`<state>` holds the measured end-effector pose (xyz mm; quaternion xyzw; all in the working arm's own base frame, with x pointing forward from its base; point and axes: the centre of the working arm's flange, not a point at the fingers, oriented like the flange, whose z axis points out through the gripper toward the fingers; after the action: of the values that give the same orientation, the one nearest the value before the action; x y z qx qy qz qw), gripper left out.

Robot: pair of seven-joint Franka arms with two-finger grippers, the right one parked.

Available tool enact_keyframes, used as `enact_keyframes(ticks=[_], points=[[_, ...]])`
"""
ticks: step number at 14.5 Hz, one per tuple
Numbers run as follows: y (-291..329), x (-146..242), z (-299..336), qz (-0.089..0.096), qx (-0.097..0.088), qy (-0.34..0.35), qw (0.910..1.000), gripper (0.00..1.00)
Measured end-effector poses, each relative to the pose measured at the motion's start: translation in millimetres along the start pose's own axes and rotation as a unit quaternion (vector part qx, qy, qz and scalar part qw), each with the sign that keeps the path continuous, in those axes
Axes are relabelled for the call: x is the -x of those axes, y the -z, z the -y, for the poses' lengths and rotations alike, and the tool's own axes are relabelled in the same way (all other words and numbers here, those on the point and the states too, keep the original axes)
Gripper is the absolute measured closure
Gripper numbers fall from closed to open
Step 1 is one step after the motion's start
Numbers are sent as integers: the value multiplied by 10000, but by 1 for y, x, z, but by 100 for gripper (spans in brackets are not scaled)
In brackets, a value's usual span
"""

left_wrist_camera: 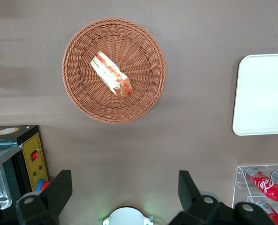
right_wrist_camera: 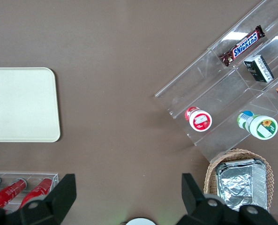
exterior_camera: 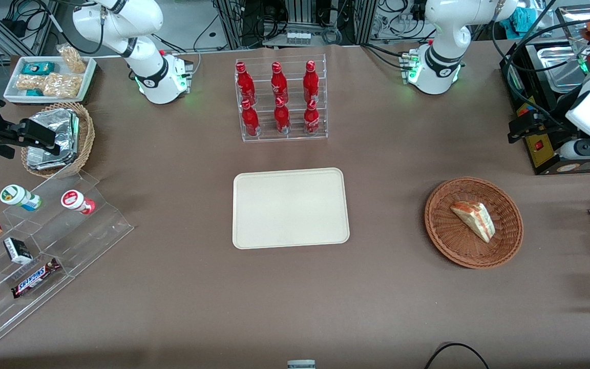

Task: Place sandwich from basket to tray
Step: 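Move the left gripper over the wicker basket above the sandwich, then lower the left gripper and close it on the wrapped sandwich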

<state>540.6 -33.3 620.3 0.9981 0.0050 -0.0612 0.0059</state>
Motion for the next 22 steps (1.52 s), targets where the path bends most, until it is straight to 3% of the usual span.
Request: enact_keyframes(ticks=[5,10,15,19,22], points=[[-17,-12,5,98,-179,145,9997,0],[-121,-55,6,-152,-158,207,9995,0],[-225,-63,27,-398,-90,484,9980,0],[-274,-70,38,-422,-7,1559,9869,0],[-293,-74,47,-322,27,2536,9668,0]])
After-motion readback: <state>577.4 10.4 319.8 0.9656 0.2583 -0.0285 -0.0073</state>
